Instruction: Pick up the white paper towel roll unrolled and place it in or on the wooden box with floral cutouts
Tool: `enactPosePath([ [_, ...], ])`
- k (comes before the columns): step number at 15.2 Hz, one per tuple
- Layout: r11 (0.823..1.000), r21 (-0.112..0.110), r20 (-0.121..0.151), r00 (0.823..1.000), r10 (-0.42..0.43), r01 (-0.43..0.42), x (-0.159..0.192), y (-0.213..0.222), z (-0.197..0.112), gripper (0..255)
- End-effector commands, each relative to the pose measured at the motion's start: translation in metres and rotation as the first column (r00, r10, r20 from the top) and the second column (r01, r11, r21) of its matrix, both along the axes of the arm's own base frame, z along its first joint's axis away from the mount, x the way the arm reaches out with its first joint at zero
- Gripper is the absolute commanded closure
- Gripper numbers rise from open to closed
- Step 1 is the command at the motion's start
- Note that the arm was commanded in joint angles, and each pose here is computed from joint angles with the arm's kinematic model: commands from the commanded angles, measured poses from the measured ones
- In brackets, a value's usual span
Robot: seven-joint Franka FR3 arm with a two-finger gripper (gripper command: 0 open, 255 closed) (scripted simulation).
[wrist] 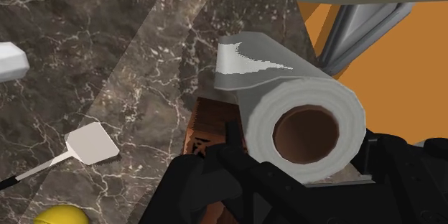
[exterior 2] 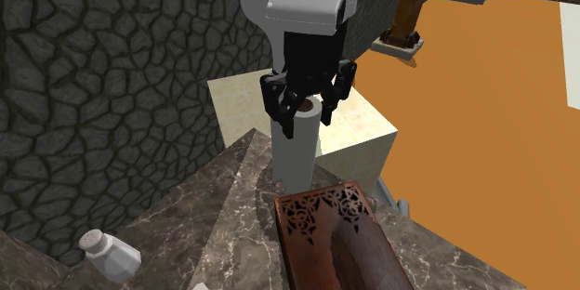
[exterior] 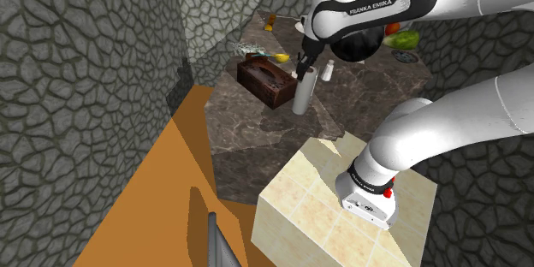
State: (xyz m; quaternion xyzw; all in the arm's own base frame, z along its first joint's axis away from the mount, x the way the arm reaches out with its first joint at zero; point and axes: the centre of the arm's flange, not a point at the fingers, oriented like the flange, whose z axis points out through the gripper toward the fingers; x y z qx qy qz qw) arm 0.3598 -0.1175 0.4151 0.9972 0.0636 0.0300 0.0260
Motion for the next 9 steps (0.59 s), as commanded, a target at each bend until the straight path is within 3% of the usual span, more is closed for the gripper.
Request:
enactPosePath([
  [1, 1.0, 0.0, -0.001, 1.0, 0.0, 0.0, 0.0, -0.001, 0.011, 255],
  [9, 1.0, 0.0, -0.001, 1.0, 0.0, 0.0, 0.0, -0.001, 0.053, 255],
])
